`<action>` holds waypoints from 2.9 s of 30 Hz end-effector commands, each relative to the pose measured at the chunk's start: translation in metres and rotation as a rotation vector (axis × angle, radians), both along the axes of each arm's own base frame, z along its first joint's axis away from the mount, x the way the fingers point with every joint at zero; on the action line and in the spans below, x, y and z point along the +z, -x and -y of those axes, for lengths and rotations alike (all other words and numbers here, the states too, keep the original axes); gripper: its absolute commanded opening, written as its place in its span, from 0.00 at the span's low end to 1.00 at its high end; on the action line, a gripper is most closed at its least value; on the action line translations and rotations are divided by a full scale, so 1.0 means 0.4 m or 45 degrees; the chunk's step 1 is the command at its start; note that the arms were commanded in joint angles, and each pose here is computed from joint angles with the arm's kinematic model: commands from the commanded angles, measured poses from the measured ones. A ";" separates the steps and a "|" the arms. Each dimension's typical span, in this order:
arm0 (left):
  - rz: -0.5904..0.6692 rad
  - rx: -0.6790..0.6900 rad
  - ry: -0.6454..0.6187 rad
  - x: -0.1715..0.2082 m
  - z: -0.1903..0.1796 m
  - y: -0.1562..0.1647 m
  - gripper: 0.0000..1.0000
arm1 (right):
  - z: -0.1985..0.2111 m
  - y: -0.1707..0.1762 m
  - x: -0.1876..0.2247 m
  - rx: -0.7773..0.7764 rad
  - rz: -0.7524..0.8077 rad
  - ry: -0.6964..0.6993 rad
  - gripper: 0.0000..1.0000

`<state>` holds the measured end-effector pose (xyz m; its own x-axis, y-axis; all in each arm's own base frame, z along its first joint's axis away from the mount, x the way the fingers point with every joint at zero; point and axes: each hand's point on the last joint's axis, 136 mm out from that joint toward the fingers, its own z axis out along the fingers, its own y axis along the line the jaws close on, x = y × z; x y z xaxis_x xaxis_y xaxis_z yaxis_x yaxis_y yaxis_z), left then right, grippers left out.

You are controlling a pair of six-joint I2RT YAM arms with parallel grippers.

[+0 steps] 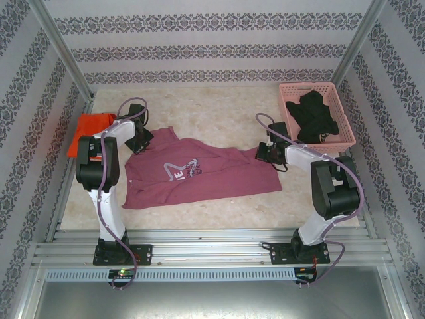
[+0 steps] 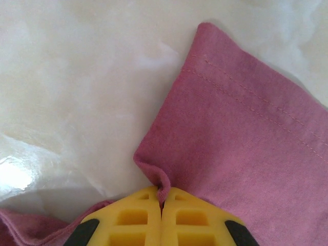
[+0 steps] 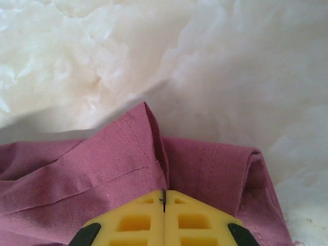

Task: Fold and stack the t-shirts

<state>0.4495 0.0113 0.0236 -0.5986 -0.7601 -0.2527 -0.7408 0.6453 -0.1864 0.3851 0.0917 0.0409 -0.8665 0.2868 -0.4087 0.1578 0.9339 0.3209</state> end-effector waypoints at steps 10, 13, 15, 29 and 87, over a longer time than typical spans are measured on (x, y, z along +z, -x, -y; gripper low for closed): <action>0.031 0.005 -0.006 0.023 -0.014 0.002 0.00 | 0.016 -0.108 0.103 -0.041 0.249 0.066 0.00; 0.038 0.006 -0.010 0.029 -0.016 -0.002 0.00 | 0.028 -0.136 0.119 -0.056 0.292 0.091 0.00; 0.044 0.006 -0.010 0.032 -0.016 -0.006 0.00 | 0.032 -0.154 0.121 -0.065 0.303 0.094 0.00; 0.057 0.010 -0.034 0.048 -0.034 -0.051 0.00 | 0.065 -0.315 0.092 -0.107 0.354 0.105 0.00; 0.083 -0.030 0.009 0.073 -0.060 -0.057 0.00 | 0.013 0.149 -0.046 -0.193 -0.099 0.238 0.45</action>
